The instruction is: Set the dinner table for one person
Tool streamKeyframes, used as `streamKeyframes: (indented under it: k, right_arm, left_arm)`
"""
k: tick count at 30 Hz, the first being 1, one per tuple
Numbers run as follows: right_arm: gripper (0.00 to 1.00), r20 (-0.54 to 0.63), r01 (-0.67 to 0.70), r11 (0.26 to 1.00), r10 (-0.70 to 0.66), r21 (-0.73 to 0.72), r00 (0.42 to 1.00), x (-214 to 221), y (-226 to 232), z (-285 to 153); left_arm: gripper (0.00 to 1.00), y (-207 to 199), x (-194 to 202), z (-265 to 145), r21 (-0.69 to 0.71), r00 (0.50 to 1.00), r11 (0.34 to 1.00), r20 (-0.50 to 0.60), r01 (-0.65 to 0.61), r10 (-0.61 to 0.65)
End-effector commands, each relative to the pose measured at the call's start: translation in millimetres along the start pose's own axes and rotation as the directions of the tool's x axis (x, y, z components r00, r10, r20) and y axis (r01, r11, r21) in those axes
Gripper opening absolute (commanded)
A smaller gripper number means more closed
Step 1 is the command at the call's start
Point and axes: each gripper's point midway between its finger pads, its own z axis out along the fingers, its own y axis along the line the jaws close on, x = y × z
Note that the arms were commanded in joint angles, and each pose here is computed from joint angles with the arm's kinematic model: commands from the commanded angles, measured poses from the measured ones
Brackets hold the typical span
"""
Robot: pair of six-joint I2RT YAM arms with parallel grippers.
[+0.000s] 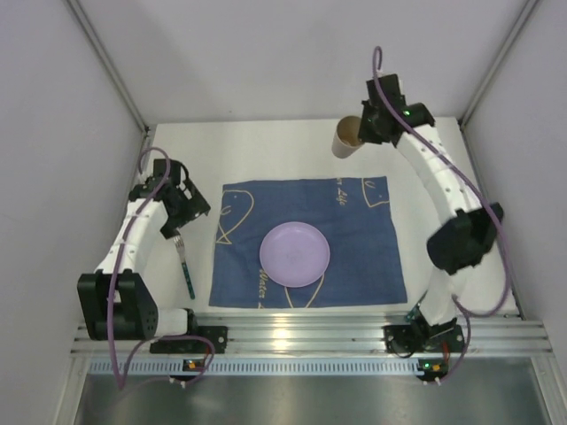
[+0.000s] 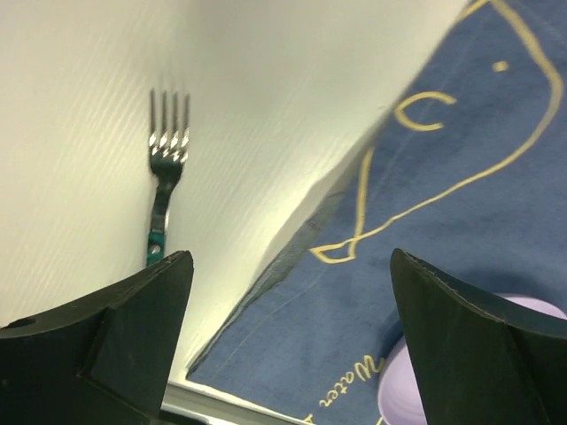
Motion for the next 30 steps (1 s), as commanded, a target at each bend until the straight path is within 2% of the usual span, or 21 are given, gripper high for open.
streamKeyframes:
  k: [1, 5, 7, 12, 20, 25, 28, 30]
  right_arm:
    - [0.0, 0.103, -0.025, 0.999, 0.028, -0.033, 0.994, -6.1, -16.5, -77.0]
    - [0.0, 0.022, -0.01, 1.0, 0.011, -0.02, 1.0, 50.2, -39.9, -89.6]
    - [0.0, -0.012, -0.019, 0.999, 0.019, -0.034, 1.0, 83.8, -48.5, -89.3]
    - [0.0, -0.063, -0.037, 0.996, 0.032, -0.081, 0.997, 124.5, -50.4, -80.9]
    - [0.0, -0.041, -0.01, 0.997, 0.007, -0.073, 0.999, 101.4, -43.3, -52.7]
    - [0.0, -0.021, -0.028, 0.999, 0.028, -0.035, 0.999, 78.7, -46.6, -37.7]
    - [0.0, -0.03, -0.042, 0.999, 0.042, 0.014, 0.999, 76.7, -57.6, -23.4]
    - [0.0, -0.025, -0.052, 0.998, 0.053, 0.033, 0.998, 75.5, -63.7, -15.8]
  left_arm:
    - [0.98, 22.7, 15.4, 11.7, -0.057, 0.995, 0.994, -0.012, 0.096, -0.097]
    - [0.98, 47.0, 49.7, 39.2, -0.112, 0.981, 0.981, -0.101, 0.157, -0.168]
    - [0.98, 53.0, 51.5, 42.2, -0.13, 0.979, 0.977, -0.087, 0.17, -0.182]
    - [0.97, 70.4, 50.5, 40.1, -0.19, 0.984, 0.968, -0.036, 0.164, -0.174]
    - [0.93, 92.6, 62.7, 62.9, -0.279, 0.994, 0.958, -0.063, 0.071, -0.092]
    - [0.91, 97.2, 77.3, 83.3, -0.305, 0.989, 0.952, -0.132, 0.029, -0.073]
    - [0.87, 90.4, 81.1, 90.7, -0.27, 0.985, 0.962, -0.152, 0.038, -0.081]
    - [0.8, 89.5, 85.6, 94.1, -0.258, 0.984, 0.965, -0.158, 0.043, -0.087]
